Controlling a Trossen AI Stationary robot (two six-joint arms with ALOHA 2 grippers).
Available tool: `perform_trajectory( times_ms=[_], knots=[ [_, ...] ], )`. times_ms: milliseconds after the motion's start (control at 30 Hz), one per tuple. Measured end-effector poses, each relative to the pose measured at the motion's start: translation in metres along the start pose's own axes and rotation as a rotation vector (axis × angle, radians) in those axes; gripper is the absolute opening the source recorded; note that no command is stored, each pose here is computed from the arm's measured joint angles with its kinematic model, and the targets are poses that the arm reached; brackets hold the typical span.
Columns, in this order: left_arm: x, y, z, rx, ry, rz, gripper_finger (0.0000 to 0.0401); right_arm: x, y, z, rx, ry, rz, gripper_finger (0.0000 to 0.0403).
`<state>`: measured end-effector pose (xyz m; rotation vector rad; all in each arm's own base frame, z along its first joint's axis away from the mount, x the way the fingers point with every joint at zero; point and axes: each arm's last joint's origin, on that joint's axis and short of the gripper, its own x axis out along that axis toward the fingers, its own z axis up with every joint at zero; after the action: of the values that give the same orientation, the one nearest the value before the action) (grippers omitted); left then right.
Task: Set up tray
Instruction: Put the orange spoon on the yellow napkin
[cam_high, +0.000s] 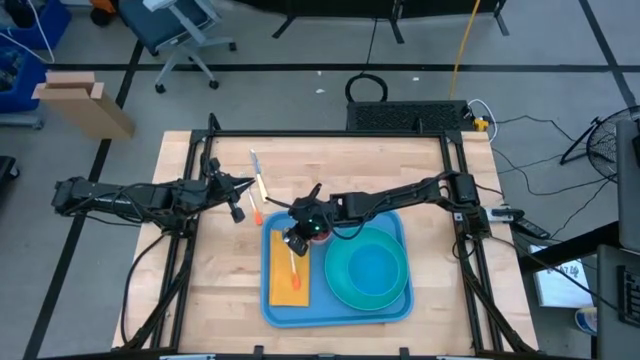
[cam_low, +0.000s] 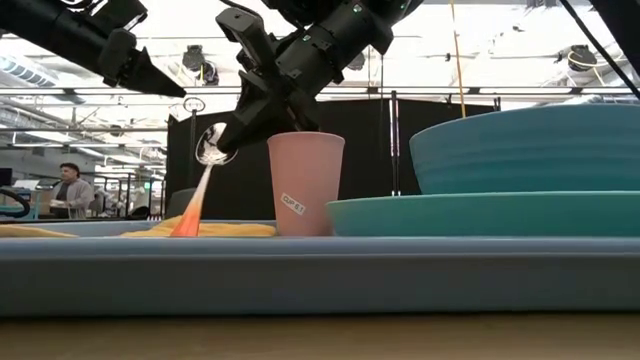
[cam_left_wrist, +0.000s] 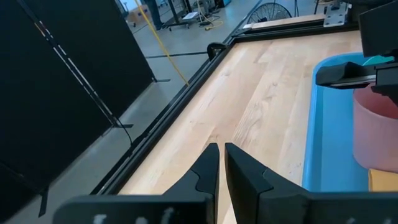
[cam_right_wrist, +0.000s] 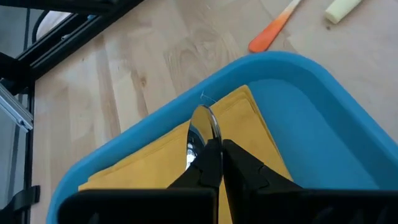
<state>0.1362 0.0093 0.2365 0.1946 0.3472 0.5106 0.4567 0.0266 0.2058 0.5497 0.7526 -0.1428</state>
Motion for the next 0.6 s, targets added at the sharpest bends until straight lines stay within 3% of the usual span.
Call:
perform_trajectory(
  times_ms=[367, 600],
  knots=[
    [0.000, 0.000, 0.000, 0.001, 0.002, -0.003, 0.0031, -0.028, 0.010, 0.013, 0.030, -0.051, 0.041, 0.0000],
    [0.000, 0.000, 0.000, 0.001, 0.002, -0.004, 0.0031, -0.028, 0.025, 0.000, 0.014, -0.028, 0.032, 0.0000]
  ],
)
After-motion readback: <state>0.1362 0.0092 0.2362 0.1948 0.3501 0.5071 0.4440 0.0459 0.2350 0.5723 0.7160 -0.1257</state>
